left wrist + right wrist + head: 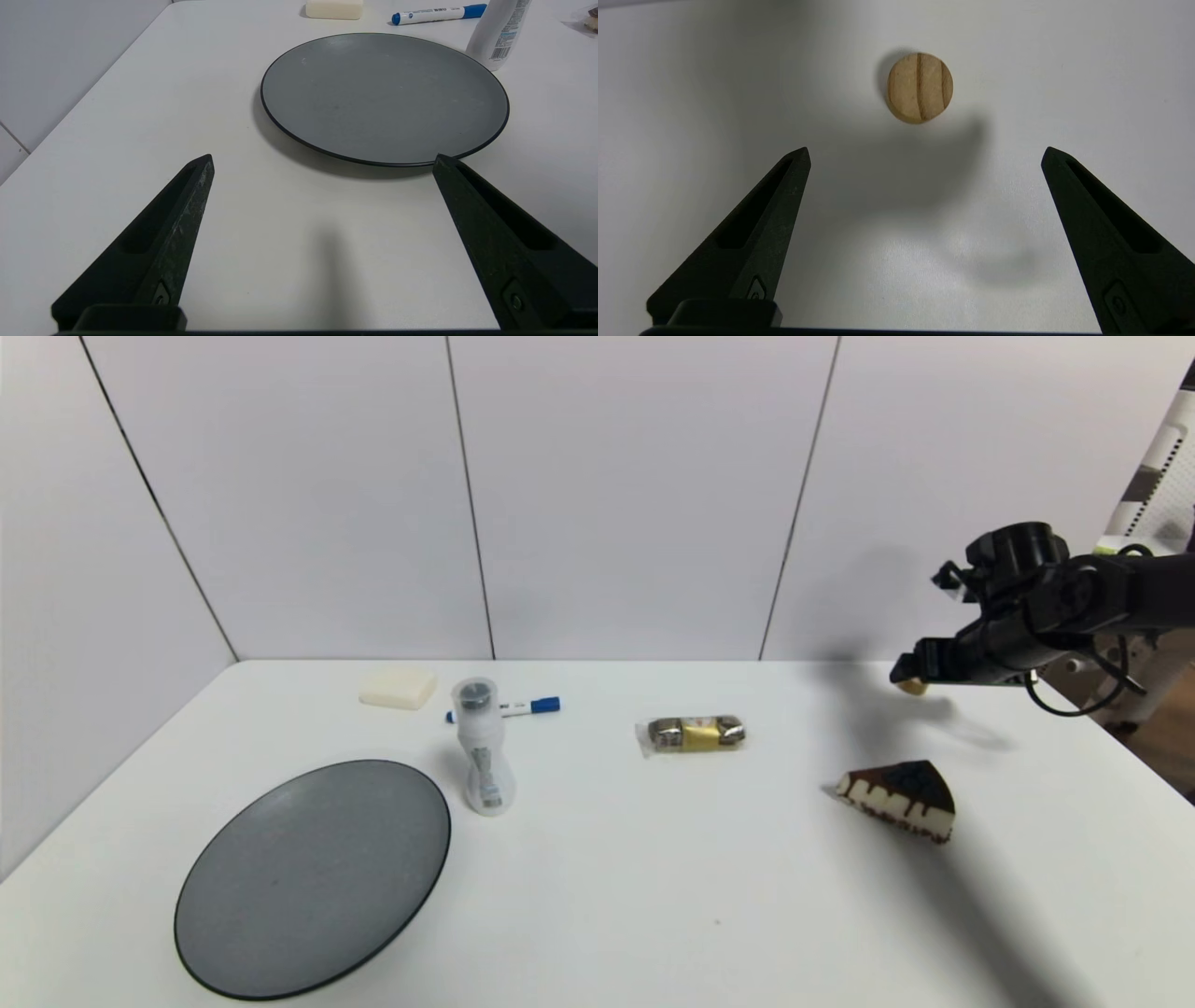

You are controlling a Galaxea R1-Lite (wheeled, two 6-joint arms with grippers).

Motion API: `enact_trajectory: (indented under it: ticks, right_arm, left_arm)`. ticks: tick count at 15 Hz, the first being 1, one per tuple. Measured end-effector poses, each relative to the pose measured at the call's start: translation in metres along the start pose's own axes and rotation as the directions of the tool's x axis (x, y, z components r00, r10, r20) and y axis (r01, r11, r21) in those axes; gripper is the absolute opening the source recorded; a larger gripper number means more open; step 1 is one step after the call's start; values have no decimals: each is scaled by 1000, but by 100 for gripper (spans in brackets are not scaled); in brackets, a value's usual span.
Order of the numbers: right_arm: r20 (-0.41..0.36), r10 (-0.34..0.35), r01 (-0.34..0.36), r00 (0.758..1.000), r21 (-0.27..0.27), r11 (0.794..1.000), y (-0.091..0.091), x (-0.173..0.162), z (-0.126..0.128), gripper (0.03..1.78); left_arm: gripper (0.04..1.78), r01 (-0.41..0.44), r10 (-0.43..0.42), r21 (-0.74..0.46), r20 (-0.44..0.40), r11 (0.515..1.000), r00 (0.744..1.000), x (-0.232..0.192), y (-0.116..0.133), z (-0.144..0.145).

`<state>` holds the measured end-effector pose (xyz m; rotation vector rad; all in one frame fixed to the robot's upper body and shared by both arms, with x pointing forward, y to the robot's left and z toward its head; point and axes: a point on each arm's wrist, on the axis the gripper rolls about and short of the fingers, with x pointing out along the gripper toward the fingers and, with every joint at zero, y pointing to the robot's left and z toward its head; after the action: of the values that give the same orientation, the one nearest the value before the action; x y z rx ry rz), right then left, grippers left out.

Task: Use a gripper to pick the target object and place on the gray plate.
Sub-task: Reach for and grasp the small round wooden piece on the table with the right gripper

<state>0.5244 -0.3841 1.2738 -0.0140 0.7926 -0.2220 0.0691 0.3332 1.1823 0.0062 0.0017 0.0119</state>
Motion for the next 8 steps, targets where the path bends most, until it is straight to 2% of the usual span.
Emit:
enact_trajectory:
  ticks: [5, 8]
  right_arm:
    - [57, 13, -13, 998, -1, 1000, 9, 15, 7, 171]
    - [55, 20, -20, 998, -6, 1000, 12, 21, 6, 171]
  left_arm:
    - [169, 0, 0, 0, 0, 1000, 1000, 0, 0, 0]
    - [169, 0, 0, 0, 0, 1000, 1000, 0, 0, 0]
